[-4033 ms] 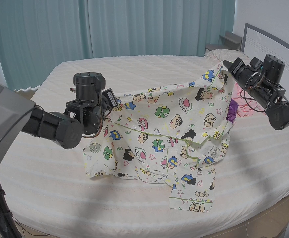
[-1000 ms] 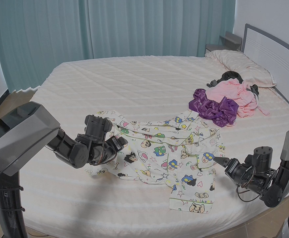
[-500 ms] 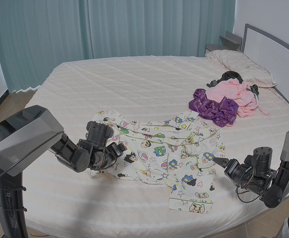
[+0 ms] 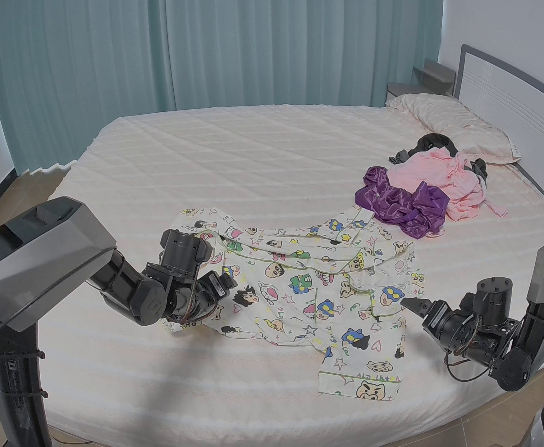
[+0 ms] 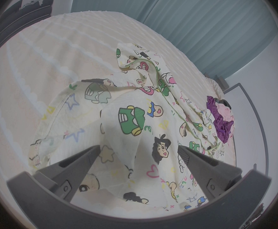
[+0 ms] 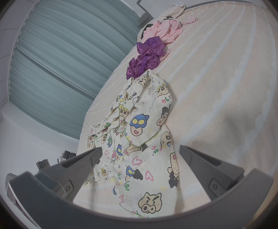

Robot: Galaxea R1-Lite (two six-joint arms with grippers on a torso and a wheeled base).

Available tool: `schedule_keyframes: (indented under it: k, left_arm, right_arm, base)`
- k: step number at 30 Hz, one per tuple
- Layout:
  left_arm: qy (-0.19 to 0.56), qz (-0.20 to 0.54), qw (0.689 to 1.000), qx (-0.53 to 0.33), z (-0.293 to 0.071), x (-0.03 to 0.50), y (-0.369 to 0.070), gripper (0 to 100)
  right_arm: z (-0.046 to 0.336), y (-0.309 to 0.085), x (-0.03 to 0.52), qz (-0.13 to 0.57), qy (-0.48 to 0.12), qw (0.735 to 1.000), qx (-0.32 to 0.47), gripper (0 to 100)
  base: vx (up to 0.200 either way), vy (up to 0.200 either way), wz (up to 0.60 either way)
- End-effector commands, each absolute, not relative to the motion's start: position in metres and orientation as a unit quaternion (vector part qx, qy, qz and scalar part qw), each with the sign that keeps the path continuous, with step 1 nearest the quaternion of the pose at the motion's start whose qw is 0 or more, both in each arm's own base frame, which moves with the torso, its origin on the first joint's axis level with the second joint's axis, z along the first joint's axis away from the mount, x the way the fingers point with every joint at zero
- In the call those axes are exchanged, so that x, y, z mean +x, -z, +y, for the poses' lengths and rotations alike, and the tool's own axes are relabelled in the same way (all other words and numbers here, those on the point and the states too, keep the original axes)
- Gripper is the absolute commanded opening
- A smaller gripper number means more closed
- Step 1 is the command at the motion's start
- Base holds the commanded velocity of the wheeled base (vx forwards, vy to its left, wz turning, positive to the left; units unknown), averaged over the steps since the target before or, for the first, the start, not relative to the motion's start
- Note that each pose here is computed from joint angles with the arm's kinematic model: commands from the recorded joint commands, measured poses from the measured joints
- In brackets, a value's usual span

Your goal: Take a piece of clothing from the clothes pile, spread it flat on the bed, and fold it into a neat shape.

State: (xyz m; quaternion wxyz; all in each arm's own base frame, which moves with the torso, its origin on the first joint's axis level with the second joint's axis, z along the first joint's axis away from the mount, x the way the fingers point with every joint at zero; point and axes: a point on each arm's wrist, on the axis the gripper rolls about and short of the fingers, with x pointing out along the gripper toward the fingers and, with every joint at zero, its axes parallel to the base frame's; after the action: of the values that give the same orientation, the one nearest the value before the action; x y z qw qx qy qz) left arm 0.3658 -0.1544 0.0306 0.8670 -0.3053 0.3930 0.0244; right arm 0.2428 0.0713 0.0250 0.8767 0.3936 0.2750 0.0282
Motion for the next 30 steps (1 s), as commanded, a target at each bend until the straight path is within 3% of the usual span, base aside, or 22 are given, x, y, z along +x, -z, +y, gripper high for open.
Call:
schedule_keyframes:
  k: [1, 15, 16, 21, 30]
  left_arm:
    - [-0.023, 0.403, 0.865, -0.298, -0.158, 0.360, -0.029, 100]
    - [-0.031, 0.377, 0.871, -0.314, -0.151, 0.384, -0.033, 100]
    - [-0.031, 0.378, 0.870, -0.314, -0.151, 0.384, -0.032, 0]
    - [-0.041, 0.372, 0.871, -0.320, -0.142, 0.389, -0.033, 0]
    - [-0.088, 0.310, 0.876, -0.359, -0.083, 0.435, -0.066, 0]
  right_arm:
    - [0.071, -0.023, 0.243, 0.278, -0.027, 0.876, 0.393, 100]
    - [0.072, -0.024, 0.243, 0.278, -0.028, 0.876, 0.393, 100]
    - [0.072, -0.024, 0.243, 0.278, -0.028, 0.876, 0.393, 100]
    - [0.072, -0.023, 0.243, 0.278, -0.028, 0.876, 0.393, 100]
    - [0.072, -0.025, 0.243, 0.276, -0.029, 0.877, 0.393, 100]
  base:
    - [0.000, 0.000, 0.00]
    - [0.000, 0.000, 0.00]
    - [0.000, 0.000, 0.00]
    - [0.000, 0.000, 0.00]
    - [0.000, 0.000, 0.00]
